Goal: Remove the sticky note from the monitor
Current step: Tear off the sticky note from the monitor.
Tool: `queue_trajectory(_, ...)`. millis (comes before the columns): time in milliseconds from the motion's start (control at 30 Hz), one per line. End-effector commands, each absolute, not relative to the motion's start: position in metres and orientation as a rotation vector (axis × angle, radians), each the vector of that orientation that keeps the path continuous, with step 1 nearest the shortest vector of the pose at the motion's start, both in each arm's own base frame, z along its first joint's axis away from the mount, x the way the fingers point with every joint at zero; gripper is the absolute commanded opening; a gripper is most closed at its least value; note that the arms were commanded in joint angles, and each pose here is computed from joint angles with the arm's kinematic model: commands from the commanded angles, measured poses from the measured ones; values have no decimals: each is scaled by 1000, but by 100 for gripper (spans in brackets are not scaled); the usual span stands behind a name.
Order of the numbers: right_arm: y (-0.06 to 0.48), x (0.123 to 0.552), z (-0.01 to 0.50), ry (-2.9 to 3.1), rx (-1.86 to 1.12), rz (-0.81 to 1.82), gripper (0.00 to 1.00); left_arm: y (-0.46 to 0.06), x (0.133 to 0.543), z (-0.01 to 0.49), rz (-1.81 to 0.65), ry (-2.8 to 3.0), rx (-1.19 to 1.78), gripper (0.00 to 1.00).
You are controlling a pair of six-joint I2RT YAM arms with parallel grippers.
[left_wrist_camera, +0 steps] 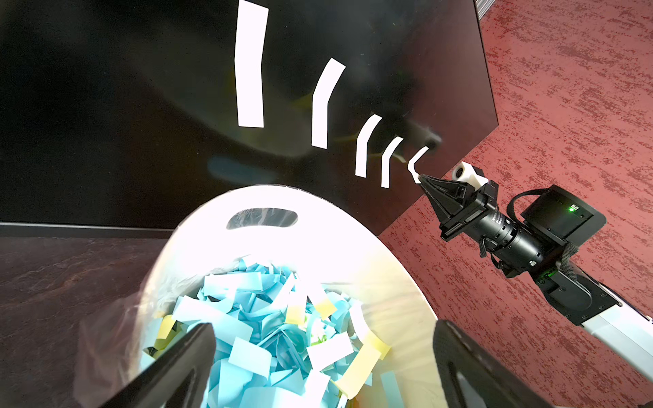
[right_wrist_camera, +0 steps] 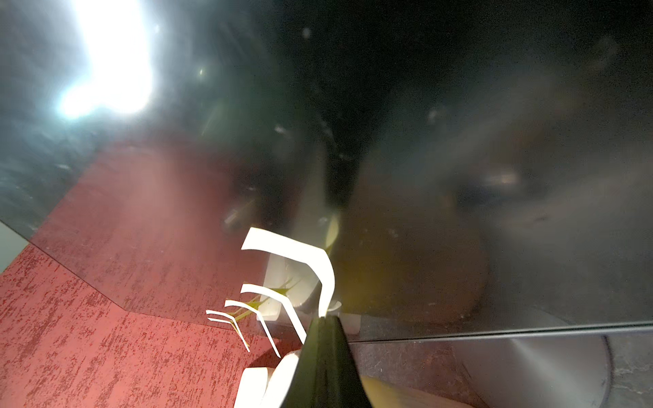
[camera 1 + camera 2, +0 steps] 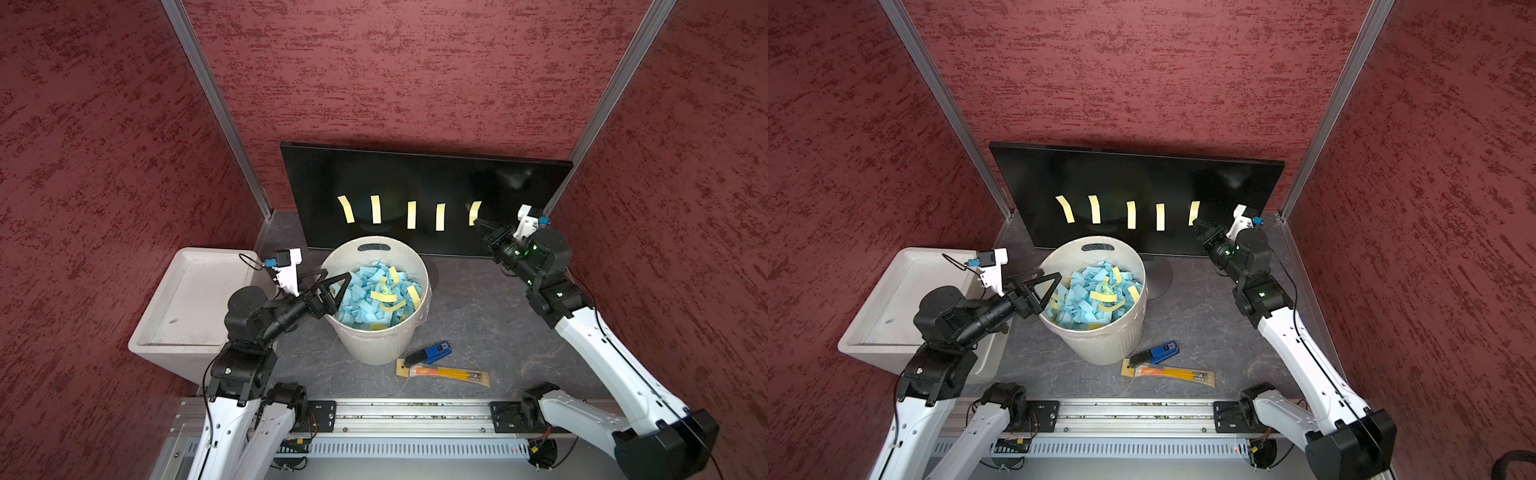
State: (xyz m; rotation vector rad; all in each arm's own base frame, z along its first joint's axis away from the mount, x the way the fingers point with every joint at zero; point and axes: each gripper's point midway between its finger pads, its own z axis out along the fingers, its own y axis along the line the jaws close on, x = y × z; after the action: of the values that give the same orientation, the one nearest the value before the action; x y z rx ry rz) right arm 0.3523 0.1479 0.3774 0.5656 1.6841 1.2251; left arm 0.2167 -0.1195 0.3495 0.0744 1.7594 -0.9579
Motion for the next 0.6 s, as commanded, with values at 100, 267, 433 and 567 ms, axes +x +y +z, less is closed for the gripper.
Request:
queue_trajectory(100, 138, 344, 388, 1632, 540, 1197, 0, -119, 216, 352, -959, 1741, 83, 100)
queue_trajectory(267, 139, 338, 391, 1633, 514, 1202, 0, -119, 216, 351, -959, 1742, 81, 100)
queue_trajectory(433, 139, 329, 392, 1632, 487, 1210, 0, -119, 217, 351, -963, 1743, 77, 100)
queue_trajectory(567, 143, 322, 393, 1642, 449, 1230, 0, -118, 217, 351, -965, 1741, 73, 100)
